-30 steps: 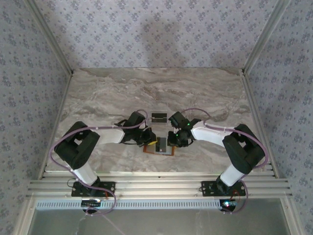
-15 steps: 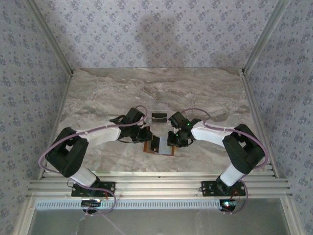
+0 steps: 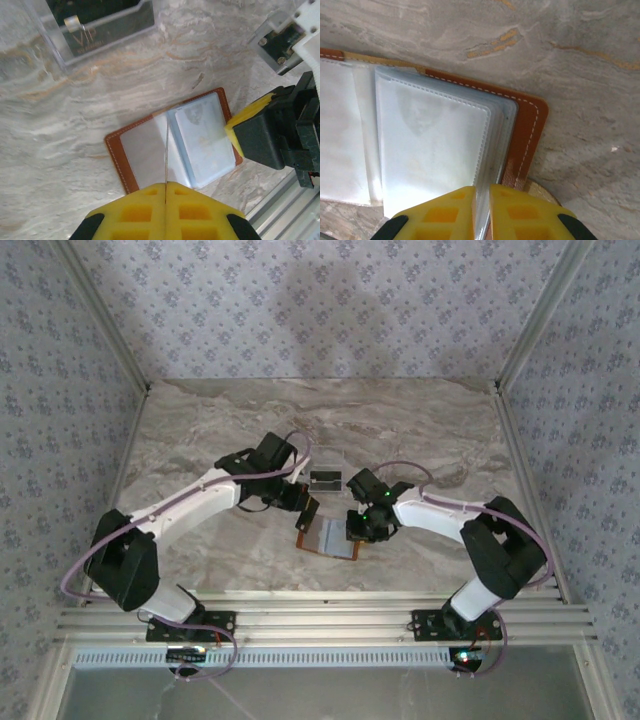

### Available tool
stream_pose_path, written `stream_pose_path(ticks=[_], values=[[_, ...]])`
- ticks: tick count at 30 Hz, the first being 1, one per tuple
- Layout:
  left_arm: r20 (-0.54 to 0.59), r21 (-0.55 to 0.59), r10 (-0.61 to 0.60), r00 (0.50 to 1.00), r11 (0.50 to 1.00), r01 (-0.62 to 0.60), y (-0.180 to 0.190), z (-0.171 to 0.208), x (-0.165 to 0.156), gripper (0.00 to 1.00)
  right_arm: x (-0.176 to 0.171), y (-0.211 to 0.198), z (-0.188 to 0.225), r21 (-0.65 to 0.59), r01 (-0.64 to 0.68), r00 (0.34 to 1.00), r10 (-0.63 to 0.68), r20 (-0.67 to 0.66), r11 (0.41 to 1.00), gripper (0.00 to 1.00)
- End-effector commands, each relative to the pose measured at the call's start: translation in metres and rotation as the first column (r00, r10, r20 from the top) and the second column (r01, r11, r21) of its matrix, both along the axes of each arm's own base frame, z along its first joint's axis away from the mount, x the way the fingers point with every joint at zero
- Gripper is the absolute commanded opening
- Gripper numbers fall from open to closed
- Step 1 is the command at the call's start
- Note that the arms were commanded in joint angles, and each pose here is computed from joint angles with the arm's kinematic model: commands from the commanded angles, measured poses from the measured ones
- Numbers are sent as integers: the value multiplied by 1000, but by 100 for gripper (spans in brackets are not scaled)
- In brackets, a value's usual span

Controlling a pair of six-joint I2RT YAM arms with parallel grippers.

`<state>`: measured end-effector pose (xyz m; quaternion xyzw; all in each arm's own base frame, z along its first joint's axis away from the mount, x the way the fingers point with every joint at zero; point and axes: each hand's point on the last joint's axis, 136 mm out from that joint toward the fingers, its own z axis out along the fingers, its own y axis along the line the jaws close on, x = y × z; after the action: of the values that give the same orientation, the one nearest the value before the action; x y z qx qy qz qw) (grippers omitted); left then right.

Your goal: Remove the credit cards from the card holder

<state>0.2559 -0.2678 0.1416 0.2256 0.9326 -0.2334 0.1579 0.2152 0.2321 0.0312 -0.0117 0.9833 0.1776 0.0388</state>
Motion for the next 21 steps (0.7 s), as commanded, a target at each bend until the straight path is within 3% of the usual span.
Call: stream_pose_path(ticks=[1,7,11,14,21], values=[[73,115,-87,994,990,78,15,14,5,0,1,-1,16,-13,-23,999,24,29,1000,17],[156,178,-226,962,964,198,8,29,20,0,3,-2,36,-1,-27,998,27,58,1000,17],[205,220,-410,889,904,366,-3,38,21,0,4,-10,49,-7,-20,997,20,79,1000,17],[246,289,-589,770,803,522,-13,43,18,0,8,-19,58,-14,-8,995,10,102,1000,17],[269,383,-830,489,558,736,-36,39,20,0,12,-45,66,-15,57,991,-54,123,998,18]])
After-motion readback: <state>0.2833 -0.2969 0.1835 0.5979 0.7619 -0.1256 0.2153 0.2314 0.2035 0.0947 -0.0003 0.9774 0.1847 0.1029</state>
